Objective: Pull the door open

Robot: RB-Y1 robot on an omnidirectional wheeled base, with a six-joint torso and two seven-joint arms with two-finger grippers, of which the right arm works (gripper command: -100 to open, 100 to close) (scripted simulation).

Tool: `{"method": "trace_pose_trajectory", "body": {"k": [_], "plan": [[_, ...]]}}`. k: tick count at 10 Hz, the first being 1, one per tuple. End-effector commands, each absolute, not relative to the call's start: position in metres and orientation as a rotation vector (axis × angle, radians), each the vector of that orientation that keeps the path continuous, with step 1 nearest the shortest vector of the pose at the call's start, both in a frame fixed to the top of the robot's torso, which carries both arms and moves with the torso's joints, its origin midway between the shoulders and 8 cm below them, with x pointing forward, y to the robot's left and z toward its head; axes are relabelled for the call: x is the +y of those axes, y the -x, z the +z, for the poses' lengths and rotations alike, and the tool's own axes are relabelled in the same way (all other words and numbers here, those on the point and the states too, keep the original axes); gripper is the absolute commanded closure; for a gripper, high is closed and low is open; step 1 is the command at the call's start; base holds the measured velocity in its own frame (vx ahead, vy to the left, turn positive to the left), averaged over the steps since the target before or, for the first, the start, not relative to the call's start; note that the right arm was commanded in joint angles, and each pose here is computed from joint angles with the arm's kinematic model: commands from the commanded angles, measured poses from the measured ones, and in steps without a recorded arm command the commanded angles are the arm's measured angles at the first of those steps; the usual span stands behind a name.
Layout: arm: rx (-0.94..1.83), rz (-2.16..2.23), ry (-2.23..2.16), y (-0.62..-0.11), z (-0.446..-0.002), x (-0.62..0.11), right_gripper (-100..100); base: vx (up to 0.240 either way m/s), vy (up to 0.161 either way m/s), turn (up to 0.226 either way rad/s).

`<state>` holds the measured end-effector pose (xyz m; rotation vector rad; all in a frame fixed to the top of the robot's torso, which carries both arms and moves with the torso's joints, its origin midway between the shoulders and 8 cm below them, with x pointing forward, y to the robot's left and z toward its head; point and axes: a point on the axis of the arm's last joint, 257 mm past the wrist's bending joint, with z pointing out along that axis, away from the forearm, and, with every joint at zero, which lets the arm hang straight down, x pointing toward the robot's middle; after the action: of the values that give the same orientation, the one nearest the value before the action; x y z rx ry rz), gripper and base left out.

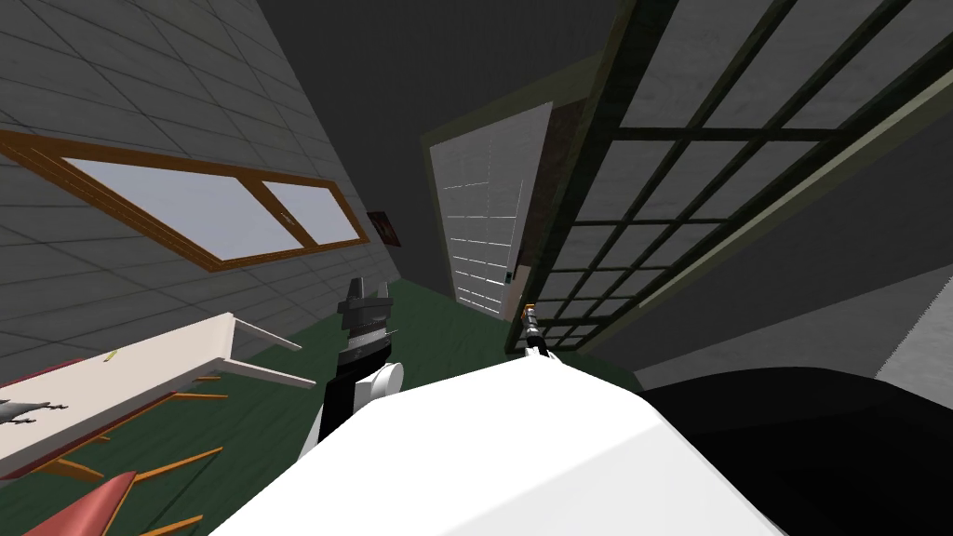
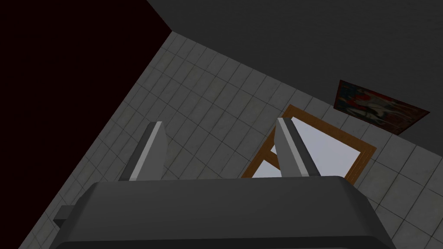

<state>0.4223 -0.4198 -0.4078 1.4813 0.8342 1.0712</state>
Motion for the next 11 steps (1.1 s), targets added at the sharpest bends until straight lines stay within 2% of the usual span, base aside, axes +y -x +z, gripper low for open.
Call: {"method": "trace_pose_trajectory", "body": {"k": [1, 11], "plan": [[0.806, 1.099, -1.502, -0.4231, -0.4074, -0.4192, -100, -0.055, -0.004, 0.094], [0.581, 1.302, -1.647, -0.4289, -0.4044, -0.4141, -100, -0.069, -0.036, 0.061]]}}
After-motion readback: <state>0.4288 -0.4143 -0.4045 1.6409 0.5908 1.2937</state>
